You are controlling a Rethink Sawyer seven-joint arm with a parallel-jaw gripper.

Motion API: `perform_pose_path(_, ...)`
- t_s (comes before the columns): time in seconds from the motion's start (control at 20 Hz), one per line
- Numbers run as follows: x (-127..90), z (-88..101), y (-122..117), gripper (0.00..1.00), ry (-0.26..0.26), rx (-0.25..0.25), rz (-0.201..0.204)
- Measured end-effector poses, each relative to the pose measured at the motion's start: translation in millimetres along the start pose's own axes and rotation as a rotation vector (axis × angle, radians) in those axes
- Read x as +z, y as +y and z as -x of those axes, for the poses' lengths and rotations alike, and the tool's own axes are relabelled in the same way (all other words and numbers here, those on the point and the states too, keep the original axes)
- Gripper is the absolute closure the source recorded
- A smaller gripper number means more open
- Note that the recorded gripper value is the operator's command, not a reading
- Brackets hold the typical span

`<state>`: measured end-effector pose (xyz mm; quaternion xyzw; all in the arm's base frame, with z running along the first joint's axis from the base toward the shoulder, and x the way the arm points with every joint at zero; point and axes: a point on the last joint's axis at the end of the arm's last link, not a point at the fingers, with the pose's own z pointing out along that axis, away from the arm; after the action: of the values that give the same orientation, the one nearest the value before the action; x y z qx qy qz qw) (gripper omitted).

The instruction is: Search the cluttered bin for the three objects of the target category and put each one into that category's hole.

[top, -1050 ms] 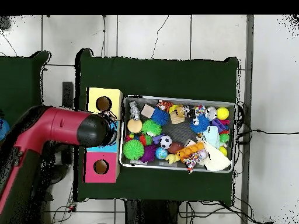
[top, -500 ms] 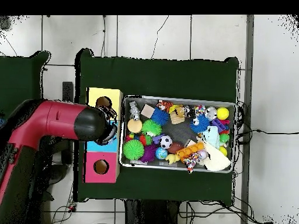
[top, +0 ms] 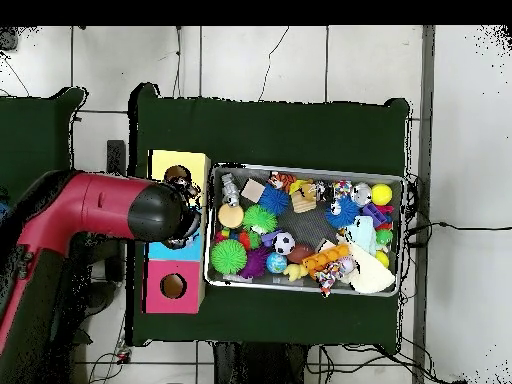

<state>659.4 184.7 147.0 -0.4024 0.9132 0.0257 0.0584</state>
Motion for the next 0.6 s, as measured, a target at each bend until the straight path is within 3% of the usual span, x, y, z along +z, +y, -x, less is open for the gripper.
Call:
perform_pose_path(0.4, -0.2, -0.9, -0.5, 1.0, 0.007, -0.003, -0.003)
perform_pose_path(0.45, -1.2, -4.6, -2.7, 1.0, 0.044, -0.021, -0.019)
perform_pose_path(0.6, -1.0, -8.2, -4.9, 1.0, 0.076, -0.035, -0.034)
